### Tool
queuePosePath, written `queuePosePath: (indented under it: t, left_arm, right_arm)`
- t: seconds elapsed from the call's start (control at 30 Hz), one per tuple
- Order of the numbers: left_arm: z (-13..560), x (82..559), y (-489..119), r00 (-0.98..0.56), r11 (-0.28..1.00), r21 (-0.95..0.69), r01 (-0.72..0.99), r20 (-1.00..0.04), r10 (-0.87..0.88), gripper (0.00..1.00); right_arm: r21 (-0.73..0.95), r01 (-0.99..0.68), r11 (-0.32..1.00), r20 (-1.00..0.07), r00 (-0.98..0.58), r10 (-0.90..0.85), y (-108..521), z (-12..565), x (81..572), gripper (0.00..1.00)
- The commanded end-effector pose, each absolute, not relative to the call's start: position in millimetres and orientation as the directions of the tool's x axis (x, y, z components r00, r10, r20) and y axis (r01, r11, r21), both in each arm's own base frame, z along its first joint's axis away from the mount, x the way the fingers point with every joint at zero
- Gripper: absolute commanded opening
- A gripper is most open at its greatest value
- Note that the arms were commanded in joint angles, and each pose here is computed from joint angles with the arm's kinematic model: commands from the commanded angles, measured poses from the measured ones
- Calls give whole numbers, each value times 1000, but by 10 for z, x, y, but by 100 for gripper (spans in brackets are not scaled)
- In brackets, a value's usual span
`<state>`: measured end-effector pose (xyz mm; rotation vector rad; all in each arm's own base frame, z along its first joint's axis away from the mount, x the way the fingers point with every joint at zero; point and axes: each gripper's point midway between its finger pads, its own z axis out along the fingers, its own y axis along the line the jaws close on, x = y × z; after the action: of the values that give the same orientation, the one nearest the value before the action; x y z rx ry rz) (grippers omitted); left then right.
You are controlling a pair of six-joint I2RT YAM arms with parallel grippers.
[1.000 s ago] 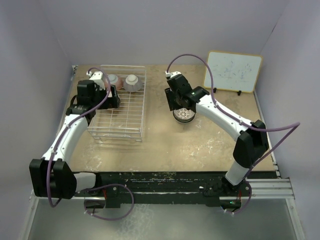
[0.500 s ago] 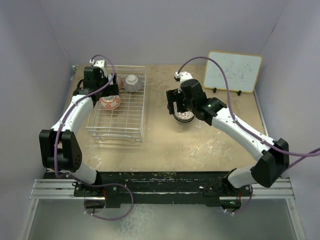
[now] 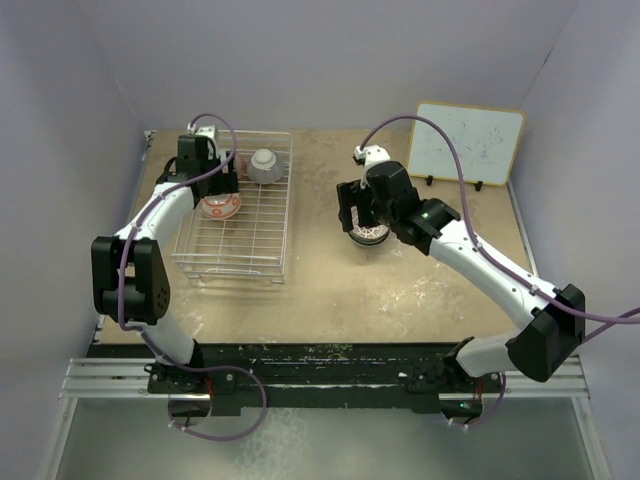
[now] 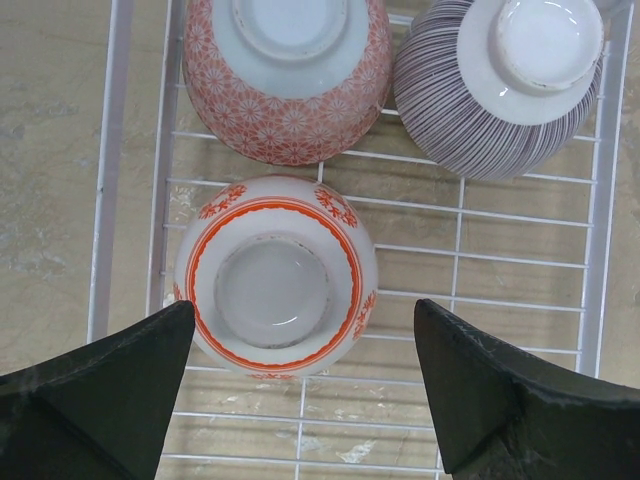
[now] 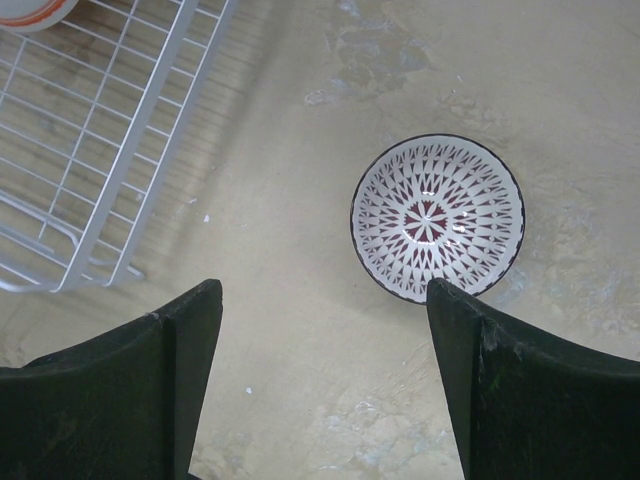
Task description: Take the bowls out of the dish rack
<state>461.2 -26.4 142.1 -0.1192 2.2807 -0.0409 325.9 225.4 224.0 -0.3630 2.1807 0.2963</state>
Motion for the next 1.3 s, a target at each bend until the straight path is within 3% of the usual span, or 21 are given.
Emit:
queuePosePath:
  t: [0.0, 0.33, 0.57, 0.97, 1.27]
  left_arm:
    - [1432, 4742, -193, -621, 995, -57, -76, -779, -92, 92]
    - [1280, 4764, -129, -655, 992, -73, -100, -746, -121, 87]
    - [1247, 4752, -125, -665, 992, -71, -105, -737, -123, 75]
    - [1269, 4751, -142, -666, 992, -79, -99, -736, -125, 40]
    - [1414, 4718, -175, -654, 992, -92, -85, -746, -125, 2]
  right_arm:
    - [99, -356, 929, -818, -561, -127, 2262, 2293, 3282, 83]
    - [94, -352, 931, -814, -565, -132, 2264, 2244, 3298, 82]
    - [93, -354, 931, -819, -558, -131, 2272, 2271, 3317, 81]
    - [84, -350, 933, -817, -561, -137, 2241, 2244, 3295, 81]
    - [94, -355, 930, -816, -563, -132, 2256, 2247, 3285, 80]
